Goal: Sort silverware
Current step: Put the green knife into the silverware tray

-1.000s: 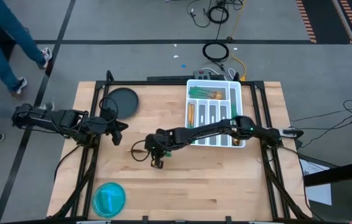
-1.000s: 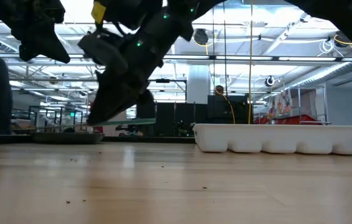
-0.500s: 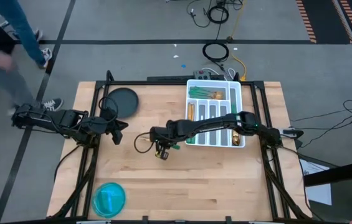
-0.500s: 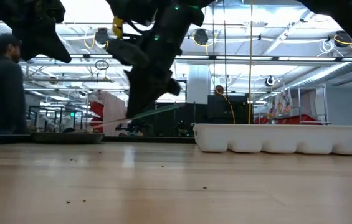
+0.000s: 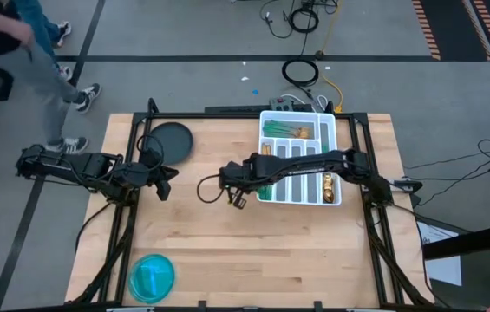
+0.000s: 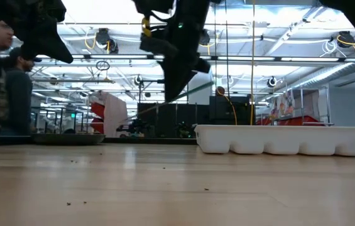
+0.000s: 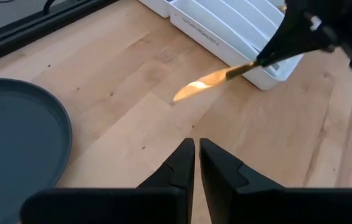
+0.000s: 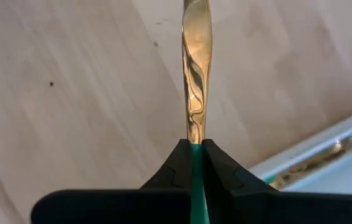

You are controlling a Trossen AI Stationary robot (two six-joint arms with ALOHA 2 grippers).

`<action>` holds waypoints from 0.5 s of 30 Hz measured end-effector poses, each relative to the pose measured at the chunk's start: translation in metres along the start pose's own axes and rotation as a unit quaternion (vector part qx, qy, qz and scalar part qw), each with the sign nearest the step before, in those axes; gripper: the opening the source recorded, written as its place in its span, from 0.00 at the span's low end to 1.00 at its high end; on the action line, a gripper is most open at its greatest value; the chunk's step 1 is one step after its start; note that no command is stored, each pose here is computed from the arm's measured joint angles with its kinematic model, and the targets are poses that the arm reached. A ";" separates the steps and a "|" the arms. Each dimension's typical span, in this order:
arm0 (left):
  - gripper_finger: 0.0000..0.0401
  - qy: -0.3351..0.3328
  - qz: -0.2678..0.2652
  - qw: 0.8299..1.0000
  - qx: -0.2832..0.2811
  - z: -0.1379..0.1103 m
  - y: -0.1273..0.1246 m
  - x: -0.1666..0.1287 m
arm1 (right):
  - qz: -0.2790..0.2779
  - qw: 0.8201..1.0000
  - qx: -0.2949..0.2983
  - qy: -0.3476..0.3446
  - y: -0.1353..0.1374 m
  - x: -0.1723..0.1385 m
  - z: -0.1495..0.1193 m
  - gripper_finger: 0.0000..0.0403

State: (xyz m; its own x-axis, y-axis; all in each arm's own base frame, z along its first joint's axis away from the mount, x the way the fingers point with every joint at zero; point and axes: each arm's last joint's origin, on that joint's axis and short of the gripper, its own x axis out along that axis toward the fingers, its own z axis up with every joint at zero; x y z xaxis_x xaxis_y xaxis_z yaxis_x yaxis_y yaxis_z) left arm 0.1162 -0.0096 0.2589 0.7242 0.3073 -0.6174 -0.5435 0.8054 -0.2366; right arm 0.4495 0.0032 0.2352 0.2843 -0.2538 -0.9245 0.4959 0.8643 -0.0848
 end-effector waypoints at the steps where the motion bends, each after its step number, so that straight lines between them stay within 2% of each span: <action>1: 0.08 0.000 0.000 1.000 0.000 0.000 0.000 0.000 | 0.000 1.000 0.001 0.000 -0.002 -0.004 -0.002 0.00; 5: 0.08 -0.003 0.003 1.000 0.004 0.000 0.000 0.000 | 0.007 1.000 0.004 -0.012 -0.013 -0.025 -0.014 0.00; 9: 0.08 -0.010 0.012 1.000 0.014 0.001 0.001 0.000 | 0.034 0.996 0.036 -0.080 -0.026 -0.066 -0.030 0.00; 15: 0.08 -0.025 0.031 0.999 0.014 0.002 0.002 0.000 | 0.046 0.978 0.093 -0.179 -0.064 -0.122 -0.072 0.00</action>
State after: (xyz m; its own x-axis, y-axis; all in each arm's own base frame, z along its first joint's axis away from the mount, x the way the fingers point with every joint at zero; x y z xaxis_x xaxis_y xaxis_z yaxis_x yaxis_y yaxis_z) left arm 0.1159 -0.0074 0.2597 0.7107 0.3815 -0.5910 -0.5763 0.7976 -0.1781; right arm 0.3237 0.0097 0.3266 0.5871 -0.3428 -0.7333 0.5855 0.8054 0.0923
